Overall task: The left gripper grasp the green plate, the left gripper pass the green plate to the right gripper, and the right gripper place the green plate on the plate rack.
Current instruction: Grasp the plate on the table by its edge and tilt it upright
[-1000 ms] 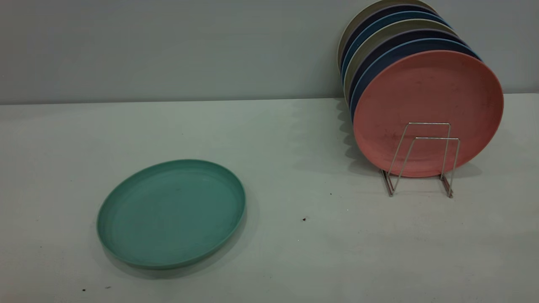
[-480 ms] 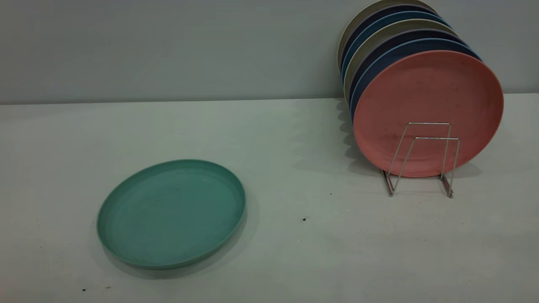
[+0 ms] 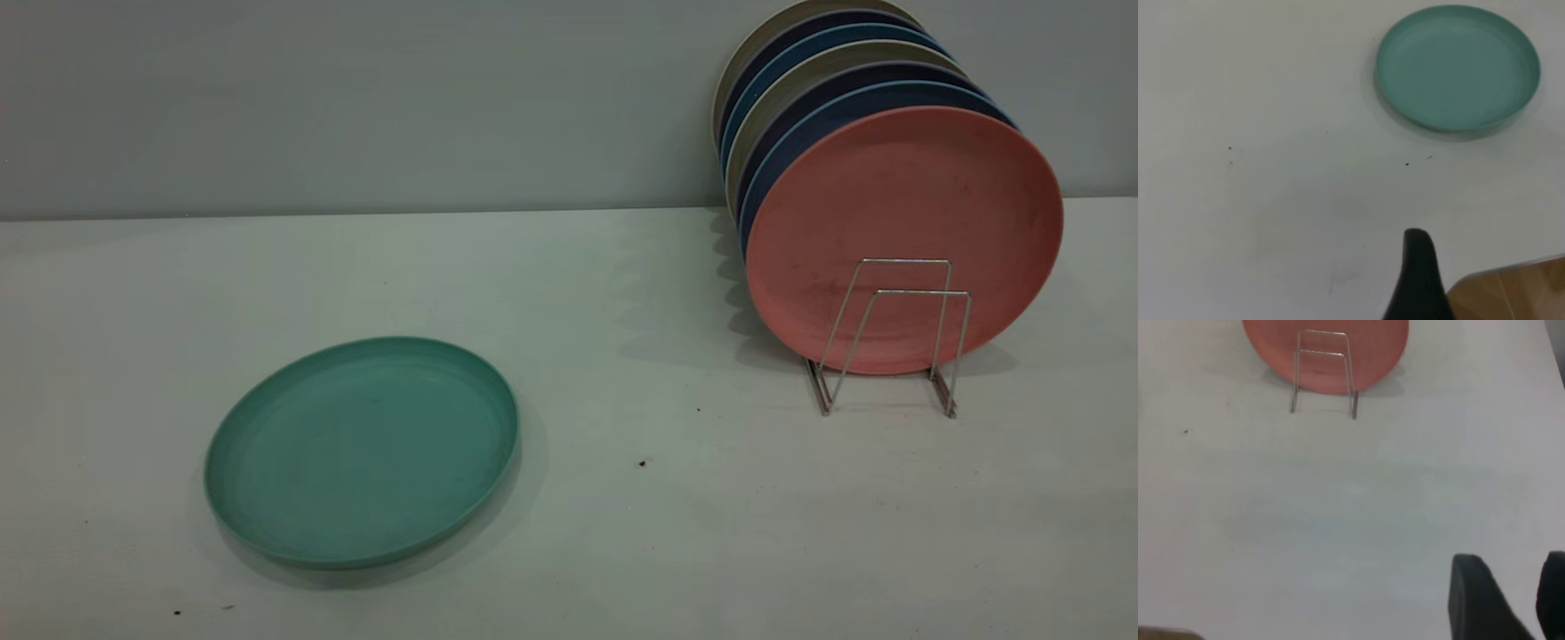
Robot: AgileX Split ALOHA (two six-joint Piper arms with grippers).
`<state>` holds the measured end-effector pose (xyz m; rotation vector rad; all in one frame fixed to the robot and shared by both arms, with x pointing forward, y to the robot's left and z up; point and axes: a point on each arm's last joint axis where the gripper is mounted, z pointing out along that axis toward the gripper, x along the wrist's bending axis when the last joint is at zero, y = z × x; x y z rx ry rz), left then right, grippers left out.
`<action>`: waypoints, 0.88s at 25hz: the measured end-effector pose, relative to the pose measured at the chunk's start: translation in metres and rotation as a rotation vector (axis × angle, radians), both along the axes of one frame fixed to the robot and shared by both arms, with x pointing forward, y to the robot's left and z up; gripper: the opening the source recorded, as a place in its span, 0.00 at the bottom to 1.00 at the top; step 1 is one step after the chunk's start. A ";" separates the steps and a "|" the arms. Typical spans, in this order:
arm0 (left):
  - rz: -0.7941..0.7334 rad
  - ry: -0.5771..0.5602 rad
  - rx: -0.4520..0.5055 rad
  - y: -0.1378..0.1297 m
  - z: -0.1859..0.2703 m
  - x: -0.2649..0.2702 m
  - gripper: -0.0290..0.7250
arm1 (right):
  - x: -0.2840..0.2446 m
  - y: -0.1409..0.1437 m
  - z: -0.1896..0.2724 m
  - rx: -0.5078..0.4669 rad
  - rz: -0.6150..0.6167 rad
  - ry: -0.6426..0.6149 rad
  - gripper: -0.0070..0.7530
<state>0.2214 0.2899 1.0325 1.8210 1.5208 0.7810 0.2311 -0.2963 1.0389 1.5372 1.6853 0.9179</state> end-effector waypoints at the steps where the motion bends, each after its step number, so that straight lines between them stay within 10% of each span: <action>1: 0.000 0.000 0.000 0.000 0.000 0.000 0.82 | 0.000 0.000 0.000 0.000 0.000 0.000 0.32; 22: 0.041 -0.040 -0.035 0.002 0.024 0.043 0.82 | 0.042 0.004 0.033 0.006 0.028 -0.022 0.33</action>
